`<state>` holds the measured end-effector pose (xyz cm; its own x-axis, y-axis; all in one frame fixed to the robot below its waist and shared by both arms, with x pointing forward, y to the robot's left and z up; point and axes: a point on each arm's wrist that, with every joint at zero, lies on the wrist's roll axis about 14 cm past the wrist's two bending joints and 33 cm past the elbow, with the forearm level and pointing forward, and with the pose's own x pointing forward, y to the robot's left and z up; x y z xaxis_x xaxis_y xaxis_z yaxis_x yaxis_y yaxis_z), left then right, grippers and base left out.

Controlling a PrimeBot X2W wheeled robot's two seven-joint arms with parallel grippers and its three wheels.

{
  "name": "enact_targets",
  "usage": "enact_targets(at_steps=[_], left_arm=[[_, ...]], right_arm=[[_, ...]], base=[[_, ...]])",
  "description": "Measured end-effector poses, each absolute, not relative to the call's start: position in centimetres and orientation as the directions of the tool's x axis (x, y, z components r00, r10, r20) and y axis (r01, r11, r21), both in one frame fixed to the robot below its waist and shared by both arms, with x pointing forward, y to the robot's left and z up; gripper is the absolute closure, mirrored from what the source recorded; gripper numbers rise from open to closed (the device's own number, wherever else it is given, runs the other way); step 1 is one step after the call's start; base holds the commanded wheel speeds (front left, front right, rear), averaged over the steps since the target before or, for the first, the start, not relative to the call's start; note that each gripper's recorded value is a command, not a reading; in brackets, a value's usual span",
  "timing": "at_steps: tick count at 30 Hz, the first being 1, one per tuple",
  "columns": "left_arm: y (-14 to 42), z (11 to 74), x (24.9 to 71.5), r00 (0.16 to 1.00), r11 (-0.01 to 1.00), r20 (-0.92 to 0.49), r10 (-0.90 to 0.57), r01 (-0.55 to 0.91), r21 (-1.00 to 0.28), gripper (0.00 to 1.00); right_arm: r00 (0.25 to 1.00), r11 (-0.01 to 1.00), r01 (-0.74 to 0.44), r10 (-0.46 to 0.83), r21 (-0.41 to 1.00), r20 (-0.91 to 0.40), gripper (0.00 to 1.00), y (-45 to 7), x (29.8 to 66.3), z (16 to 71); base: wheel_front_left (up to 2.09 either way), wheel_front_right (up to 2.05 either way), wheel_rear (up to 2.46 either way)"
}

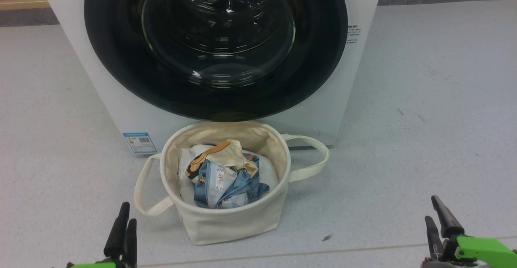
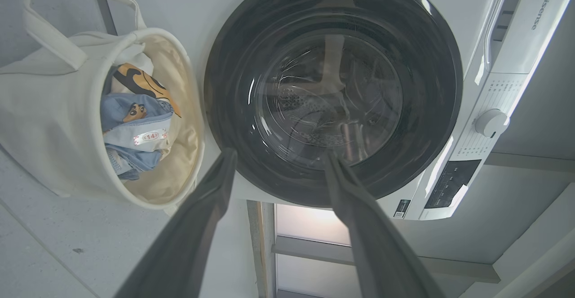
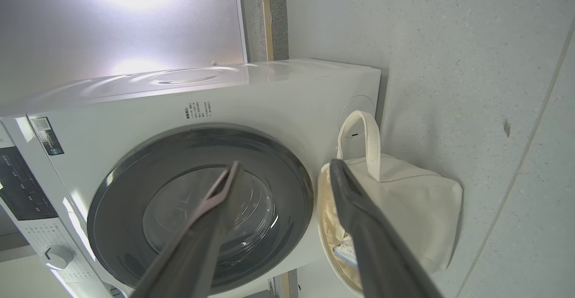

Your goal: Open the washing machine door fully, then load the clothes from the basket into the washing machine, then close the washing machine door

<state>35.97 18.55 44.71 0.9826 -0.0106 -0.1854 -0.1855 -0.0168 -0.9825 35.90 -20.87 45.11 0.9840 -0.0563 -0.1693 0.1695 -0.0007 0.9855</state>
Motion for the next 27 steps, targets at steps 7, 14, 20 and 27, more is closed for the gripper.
enact_targets(at_steps=[7,14,20,27], left_arm=[[18.6,44.7,36.0,0.982,-0.006,-0.186,0.002,-0.186,-0.982,0.00],[18.8,45.3,36.4,0.985,0.035,-0.170,0.018,-0.171,-0.985,0.00],[18.9,46.3,36.8,0.990,0.103,-0.138,0.024,-0.140,-0.985,0.00],[19.3,47.7,37.1,0.995,0.218,-0.096,0.039,-0.102,-0.970,0.00]], right_arm=[[0.986,0.030,0.150,-0.079,0.988,-0.147,0.00,-21.4,36.2,45.8],[0.989,0.099,0.134,-0.083,0.986,-0.126,0.00,-21.3,36.6,46.5],[0.994,0.188,0.088,-0.080,0.978,-0.074,0.00,-21.0,37.5,48.3],[0.998,0.304,0.043,-0.054,0.952,-0.028,0.00,-20.1,38.1,49.8]], base=[[0.00,0.00,0.00],[0.00,0.00,0.00],[0.00,0.00,0.00],[0.00,0.00,0.00]])
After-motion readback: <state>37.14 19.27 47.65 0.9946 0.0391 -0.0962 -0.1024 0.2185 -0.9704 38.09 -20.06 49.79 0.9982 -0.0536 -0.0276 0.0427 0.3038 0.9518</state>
